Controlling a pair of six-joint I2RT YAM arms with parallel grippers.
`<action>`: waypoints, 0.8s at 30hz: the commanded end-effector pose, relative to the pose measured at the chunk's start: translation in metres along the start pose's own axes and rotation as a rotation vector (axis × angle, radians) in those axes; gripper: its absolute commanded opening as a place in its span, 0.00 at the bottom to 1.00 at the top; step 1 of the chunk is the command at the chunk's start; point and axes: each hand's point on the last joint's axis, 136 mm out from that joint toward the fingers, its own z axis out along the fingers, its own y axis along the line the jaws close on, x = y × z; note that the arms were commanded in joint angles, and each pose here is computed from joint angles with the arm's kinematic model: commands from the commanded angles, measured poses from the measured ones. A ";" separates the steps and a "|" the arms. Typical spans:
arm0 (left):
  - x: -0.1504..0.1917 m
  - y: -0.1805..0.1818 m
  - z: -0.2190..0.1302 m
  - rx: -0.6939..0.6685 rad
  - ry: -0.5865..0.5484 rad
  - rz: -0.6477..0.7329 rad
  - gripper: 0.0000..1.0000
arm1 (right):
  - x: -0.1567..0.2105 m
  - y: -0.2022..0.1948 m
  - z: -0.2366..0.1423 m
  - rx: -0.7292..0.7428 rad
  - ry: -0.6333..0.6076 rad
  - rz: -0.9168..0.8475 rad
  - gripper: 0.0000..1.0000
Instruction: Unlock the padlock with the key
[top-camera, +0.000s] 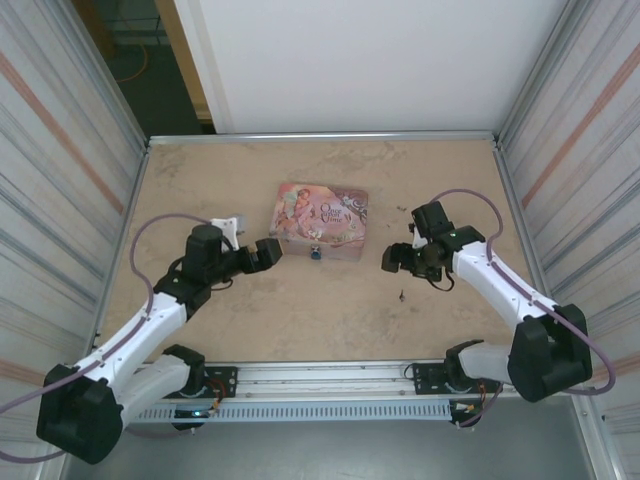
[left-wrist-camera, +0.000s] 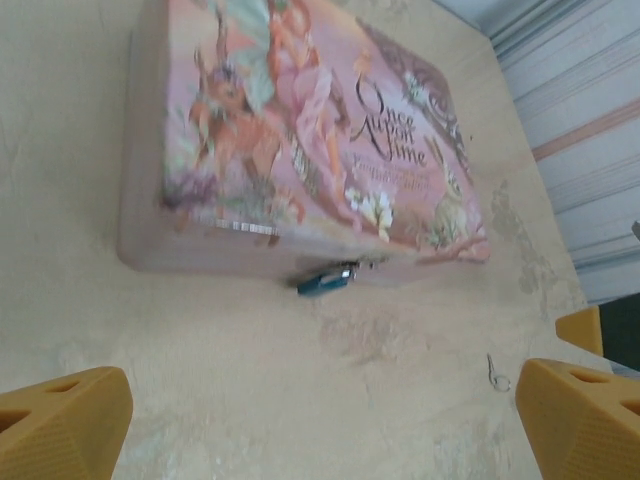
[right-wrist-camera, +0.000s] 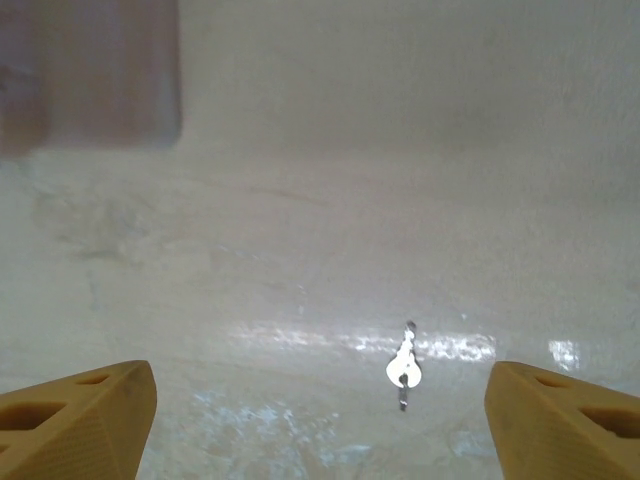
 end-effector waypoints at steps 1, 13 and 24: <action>0.013 0.006 -0.001 -0.018 -0.004 -0.056 0.99 | 0.022 -0.016 0.012 0.053 0.101 0.045 0.78; 0.035 0.013 0.010 -0.025 0.038 -0.084 0.99 | 0.047 -0.029 0.041 0.101 0.238 0.099 0.49; 0.038 0.018 0.012 -0.041 0.046 -0.078 0.99 | 0.062 -0.038 0.050 0.156 0.313 0.121 0.33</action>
